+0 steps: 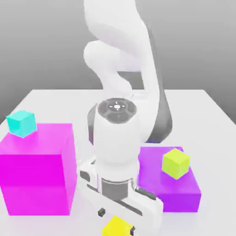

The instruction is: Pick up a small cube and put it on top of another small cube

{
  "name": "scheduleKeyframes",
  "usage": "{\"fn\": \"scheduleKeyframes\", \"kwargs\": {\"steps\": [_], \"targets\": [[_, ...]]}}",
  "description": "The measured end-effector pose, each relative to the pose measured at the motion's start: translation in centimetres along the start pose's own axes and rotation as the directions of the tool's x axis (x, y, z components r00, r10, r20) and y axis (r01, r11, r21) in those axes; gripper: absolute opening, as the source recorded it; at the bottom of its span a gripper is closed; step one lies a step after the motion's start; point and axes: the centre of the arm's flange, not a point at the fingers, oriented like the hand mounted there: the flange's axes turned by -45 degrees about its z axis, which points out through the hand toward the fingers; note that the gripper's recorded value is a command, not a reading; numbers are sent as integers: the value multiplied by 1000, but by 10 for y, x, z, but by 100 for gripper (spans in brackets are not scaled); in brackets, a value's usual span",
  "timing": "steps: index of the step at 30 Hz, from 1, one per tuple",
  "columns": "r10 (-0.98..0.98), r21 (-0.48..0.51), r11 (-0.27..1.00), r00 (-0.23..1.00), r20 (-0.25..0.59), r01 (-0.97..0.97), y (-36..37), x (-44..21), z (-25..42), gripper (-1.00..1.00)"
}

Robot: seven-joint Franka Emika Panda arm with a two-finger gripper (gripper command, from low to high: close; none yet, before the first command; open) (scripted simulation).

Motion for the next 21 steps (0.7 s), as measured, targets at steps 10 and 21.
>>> {"fn": "scheduleKeyframes", "kwargs": {"steps": [10,21], "targets": [[1,2,1000,1000,-1,-1,0,1,-33,-100],[18,-84,996,997,-78,-24,103,51,-161,-100]]}}
